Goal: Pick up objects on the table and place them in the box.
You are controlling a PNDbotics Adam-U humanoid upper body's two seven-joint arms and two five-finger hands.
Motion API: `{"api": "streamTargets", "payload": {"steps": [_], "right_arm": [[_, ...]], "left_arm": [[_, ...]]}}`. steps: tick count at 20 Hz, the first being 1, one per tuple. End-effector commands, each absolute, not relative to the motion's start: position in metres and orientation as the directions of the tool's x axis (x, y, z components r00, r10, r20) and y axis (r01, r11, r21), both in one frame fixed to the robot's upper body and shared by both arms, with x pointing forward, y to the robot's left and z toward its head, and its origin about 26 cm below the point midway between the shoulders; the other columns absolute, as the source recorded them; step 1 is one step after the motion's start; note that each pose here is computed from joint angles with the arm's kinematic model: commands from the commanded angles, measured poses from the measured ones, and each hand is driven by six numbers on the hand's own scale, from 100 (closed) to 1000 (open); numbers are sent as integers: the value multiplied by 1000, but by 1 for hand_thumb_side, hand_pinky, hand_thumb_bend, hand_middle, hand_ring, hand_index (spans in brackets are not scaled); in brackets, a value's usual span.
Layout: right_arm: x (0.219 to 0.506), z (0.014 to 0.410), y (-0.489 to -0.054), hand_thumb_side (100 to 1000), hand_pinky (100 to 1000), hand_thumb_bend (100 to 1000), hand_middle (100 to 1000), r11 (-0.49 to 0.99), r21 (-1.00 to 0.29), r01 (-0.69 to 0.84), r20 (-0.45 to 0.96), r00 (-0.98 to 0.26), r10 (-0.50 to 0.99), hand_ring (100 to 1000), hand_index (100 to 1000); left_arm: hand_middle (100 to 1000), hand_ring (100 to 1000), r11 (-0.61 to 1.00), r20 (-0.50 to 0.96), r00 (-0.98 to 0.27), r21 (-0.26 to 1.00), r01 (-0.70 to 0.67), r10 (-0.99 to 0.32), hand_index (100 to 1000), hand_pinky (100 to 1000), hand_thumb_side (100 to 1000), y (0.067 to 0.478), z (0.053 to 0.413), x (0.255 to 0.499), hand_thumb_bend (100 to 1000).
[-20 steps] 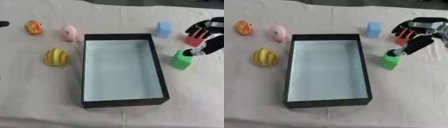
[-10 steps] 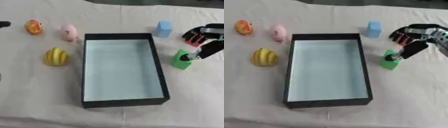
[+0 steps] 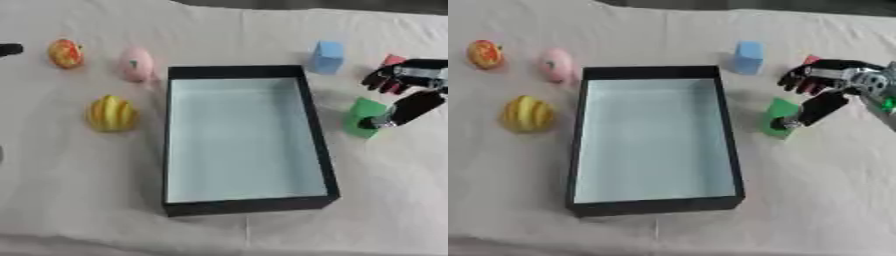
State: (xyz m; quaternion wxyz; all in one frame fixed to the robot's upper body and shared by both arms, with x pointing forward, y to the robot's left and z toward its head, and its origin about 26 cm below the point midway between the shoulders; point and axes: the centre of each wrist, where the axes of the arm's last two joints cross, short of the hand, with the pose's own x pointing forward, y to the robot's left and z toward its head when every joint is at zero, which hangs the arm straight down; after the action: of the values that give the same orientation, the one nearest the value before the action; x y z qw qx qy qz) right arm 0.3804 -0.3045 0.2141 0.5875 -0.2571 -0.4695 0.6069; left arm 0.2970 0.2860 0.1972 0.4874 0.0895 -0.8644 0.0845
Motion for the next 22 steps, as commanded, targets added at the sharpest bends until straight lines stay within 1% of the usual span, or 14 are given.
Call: {"api": "streamTargets", "payload": {"steps": [1, 7, 12, 15, 16, 17, 19, 20, 21, 22], "right_arm": [[384, 221, -311, 341, 854, 560, 830, 111, -889, -445, 206, -171, 963, 864, 904], [388, 214, -310, 337, 837, 552, 786, 105, -881, -461, 207, -177, 962, 824, 870], [388, 211, -308, 304, 821, 528, 753, 96, -882, -462, 200, -182, 963, 788, 843], [389, 211, -307, 254, 779, 494, 658, 104, -888, -448, 204, -180, 962, 695, 761], [388, 211, -307, 244, 773, 487, 646, 111, -890, -441, 208, -179, 962, 683, 750], [388, 212, -306, 206, 756, 467, 603, 120, -894, -432, 215, -177, 961, 639, 712], [386, 214, -304, 160, 734, 445, 566, 147, -899, -413, 236, -175, 956, 597, 675], [385, 215, -303, 148, 731, 439, 562, 161, -900, -405, 249, -175, 953, 593, 672], [384, 217, -302, 100, 717, 411, 544, 176, -901, -396, 261, -171, 950, 572, 654], [383, 219, -301, 100, 708, 395, 535, 191, -902, -386, 273, -168, 947, 562, 645]], "left_arm": [[786, 817, 972, 842, -531, -42, -230, -90, 736, 592, 797, 287, 206, 295, 243], [786, 817, 972, 843, -531, -40, -229, -90, 735, 592, 798, 287, 206, 295, 241], [787, 817, 973, 844, -529, -38, -227, -90, 735, 592, 798, 287, 205, 295, 241], [787, 816, 974, 845, -528, -36, -225, -90, 734, 592, 799, 286, 205, 295, 240], [787, 816, 974, 845, -527, -36, -224, -90, 734, 592, 800, 286, 205, 295, 240], [787, 816, 974, 845, -527, -35, -224, -91, 734, 592, 799, 286, 205, 295, 240], [787, 816, 974, 845, -528, -35, -224, -91, 734, 592, 799, 287, 205, 295, 240], [787, 816, 974, 845, -527, -35, -224, -91, 734, 592, 800, 287, 205, 295, 240], [787, 816, 974, 845, -527, -35, -223, -90, 734, 592, 800, 287, 205, 295, 240], [787, 816, 974, 845, -527, -35, -222, -90, 733, 592, 801, 286, 205, 295, 239]]}}
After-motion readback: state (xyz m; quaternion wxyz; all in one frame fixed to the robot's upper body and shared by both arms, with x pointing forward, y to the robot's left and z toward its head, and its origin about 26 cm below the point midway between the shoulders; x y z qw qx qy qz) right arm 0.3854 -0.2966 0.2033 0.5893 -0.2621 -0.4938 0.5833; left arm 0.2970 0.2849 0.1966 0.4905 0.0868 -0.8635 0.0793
